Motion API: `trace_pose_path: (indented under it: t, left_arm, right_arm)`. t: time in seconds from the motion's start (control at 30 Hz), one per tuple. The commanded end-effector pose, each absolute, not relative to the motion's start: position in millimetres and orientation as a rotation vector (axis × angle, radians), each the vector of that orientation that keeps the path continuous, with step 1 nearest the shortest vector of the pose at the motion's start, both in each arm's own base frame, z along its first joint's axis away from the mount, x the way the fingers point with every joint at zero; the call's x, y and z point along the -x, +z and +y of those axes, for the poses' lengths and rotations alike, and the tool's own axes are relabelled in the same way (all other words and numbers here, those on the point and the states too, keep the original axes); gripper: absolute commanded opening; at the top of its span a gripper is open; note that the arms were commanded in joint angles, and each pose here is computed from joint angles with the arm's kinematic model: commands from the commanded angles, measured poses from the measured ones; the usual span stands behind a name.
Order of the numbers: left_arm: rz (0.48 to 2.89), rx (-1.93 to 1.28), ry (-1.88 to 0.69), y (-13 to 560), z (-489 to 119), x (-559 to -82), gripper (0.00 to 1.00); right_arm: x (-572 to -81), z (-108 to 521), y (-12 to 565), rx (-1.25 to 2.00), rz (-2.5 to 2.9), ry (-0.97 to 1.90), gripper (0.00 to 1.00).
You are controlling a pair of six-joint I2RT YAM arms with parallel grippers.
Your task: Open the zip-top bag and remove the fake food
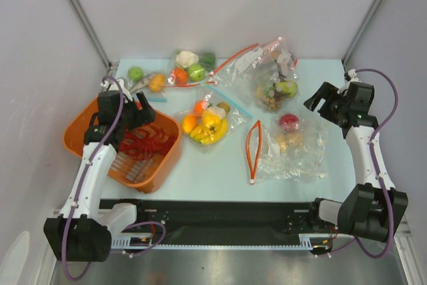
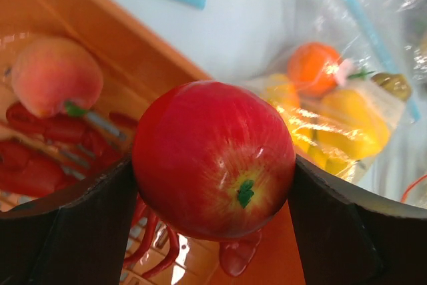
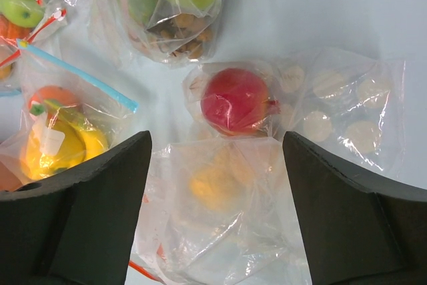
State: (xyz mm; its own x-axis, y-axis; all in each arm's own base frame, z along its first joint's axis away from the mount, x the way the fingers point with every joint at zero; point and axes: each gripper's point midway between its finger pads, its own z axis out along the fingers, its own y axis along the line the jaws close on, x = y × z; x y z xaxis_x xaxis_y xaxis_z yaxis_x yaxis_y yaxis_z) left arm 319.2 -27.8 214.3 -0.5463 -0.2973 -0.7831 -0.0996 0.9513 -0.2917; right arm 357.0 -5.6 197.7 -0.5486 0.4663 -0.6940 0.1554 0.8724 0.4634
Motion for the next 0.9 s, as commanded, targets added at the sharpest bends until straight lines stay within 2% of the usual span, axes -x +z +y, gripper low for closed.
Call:
trace_pose_path:
  t: [0.0,0.13,0.2,0.23,0.27,0.3,0.37,0.4,0.73,0.87]
  left_arm:
    - [2.192,0.399,-0.197,192,-10,-307,0.00]
    - [2.250,0.423,-0.171,171,-7,-305,0.02]
    - [2.282,0.429,-0.166,161,-7,-302,0.14]
    - [2.322,0.431,-0.155,150,-6,-301,0.35]
    - [2.322,0.431,-0.155,150,-6,-301,0.35]
    - [2.332,0.425,-0.153,148,-6,-300,0.51]
    - [2.360,0.420,-0.157,142,-7,-299,0.65]
    - [2.365,0.420,-0.153,141,-7,-299,0.99]
    - [2.324,0.422,-0.121,160,-1,-300,1.00]
    - [2.259,0.405,-0.143,189,-3,-309,1.00]
  right_arm:
    - [-361,-5,223,-0.409,2.091,0.425,0.86]
    - [-361,-4,226,-0.401,2.087,0.427,0.86]
    - [-361,-3,227,-0.399,2.086,0.428,0.86]
    - [-361,-3,227,-0.398,2.084,0.428,0.86]
    - [-361,-3,228,-0.398,2.083,0.427,0.86]
    - [-361,-3,228,-0.400,2.081,0.427,0.86]
    - [-361,-3,228,-0.396,2.083,0.426,0.86]
    - [-362,-4,228,-0.399,2.081,0.426,0.86]
    - [-361,-3,232,-0.392,2.076,0.423,0.86]
    - [-360,-3,241,-0.378,2.058,0.417,0.86]
